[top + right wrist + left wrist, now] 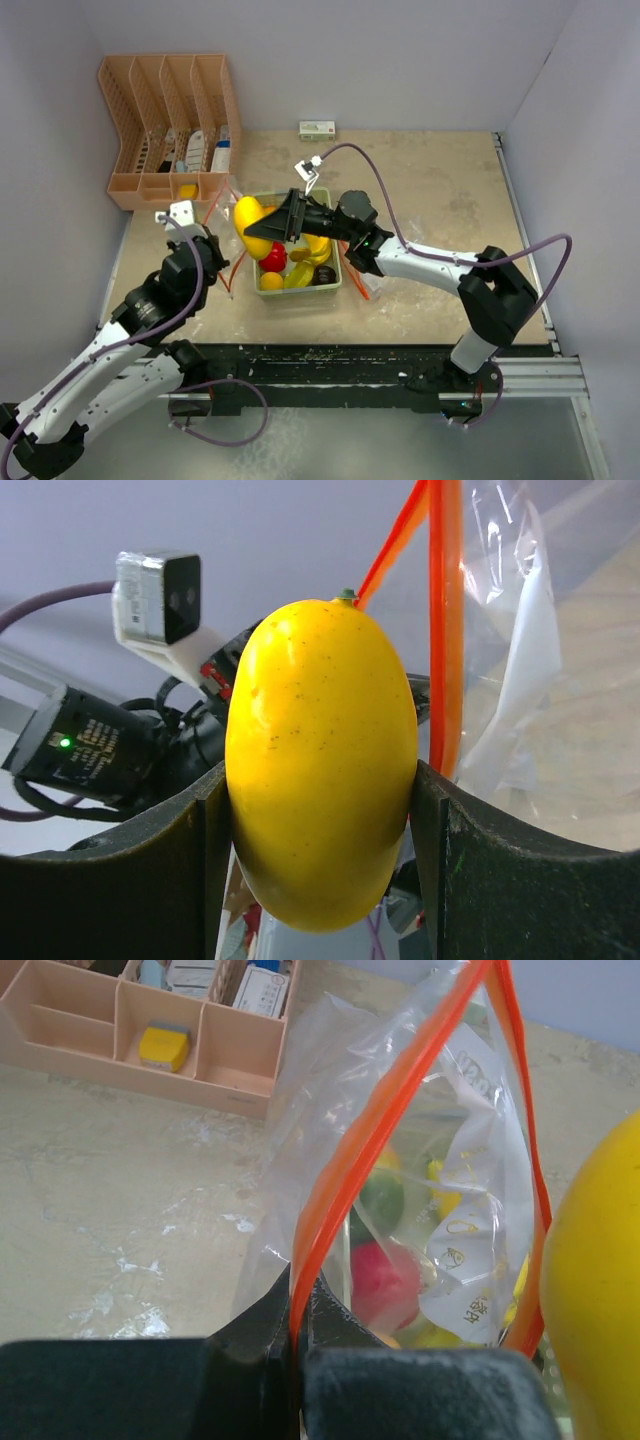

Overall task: Place the food in the zip-top bag and seal the zipper
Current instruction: Place the fake fruit in the zipper food storage bag.

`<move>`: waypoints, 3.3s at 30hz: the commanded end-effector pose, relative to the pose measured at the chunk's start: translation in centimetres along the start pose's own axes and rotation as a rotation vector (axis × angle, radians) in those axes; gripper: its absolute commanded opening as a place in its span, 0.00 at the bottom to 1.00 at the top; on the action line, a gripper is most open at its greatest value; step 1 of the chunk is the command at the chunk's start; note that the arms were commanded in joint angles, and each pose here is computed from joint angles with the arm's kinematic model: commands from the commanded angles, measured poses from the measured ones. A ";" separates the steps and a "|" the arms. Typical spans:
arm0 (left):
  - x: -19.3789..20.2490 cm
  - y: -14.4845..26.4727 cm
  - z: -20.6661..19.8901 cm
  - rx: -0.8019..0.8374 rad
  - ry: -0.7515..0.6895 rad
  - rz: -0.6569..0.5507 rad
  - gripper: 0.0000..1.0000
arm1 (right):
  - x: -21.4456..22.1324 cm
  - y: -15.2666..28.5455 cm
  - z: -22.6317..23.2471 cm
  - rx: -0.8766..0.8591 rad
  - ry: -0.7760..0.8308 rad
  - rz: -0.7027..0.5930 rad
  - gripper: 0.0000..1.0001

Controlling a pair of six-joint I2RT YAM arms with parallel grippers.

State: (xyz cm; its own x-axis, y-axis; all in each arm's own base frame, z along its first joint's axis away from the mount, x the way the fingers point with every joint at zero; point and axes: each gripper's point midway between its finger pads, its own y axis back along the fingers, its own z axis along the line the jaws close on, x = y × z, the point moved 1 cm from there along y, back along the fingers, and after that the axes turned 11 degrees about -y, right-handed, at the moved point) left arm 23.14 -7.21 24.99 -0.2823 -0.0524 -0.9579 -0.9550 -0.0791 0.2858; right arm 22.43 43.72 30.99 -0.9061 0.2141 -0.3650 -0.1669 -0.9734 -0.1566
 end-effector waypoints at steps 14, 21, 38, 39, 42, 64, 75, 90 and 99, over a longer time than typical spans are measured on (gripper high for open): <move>-1.8 0.2 -1.4 0.076 0.065 -0.063 0.00 | 1.4 -2.5 3.7 -0.131 -0.029 -0.008 0.37; -3.2 1.8 -0.7 0.105 0.117 -0.090 0.00 | 1.1 -1.9 -1.7 0.054 -0.095 -0.104 0.35; -3.0 1.0 -4.8 0.258 0.152 -0.054 0.00 | -2.4 -3.5 -4.4 0.464 0.136 -0.230 0.42; -3.1 1.0 -5.2 0.272 0.159 -0.054 0.00 | -2.8 -3.7 -4.2 0.478 0.139 -0.247 0.44; -3.5 1.1 -6.0 0.308 0.176 -0.058 0.00 | -3.0 -3.5 -4.8 0.559 0.149 -0.277 0.54; -3.9 1.1 -5.9 0.297 0.214 -0.073 0.00 | -3.0 3.6 -9.9 1.141 0.392 -0.294 1.00; -1.9 0.6 -0.4 -0.011 0.049 0.035 0.00 | 1.6 0.2 3.8 0.348 0.598 0.002 1.00; -1.1 1.9 3.3 -0.149 0.045 0.045 0.00 | -3.6 7.4 -0.1 0.767 0.542 -0.296 0.99; -1.0 2.0 3.8 -0.157 0.031 0.034 0.00 | -1.7 9.0 -10.0 1.116 0.480 -0.168 0.97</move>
State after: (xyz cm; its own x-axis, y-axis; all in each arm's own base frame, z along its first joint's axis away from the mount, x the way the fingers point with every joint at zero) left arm 21.09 -3.85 25.44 -0.3485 -0.0619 -0.9353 -0.9100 -0.2168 0.3534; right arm 25.19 36.25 22.37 -0.6261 0.1159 -0.7711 -0.6971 -0.5263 0.4868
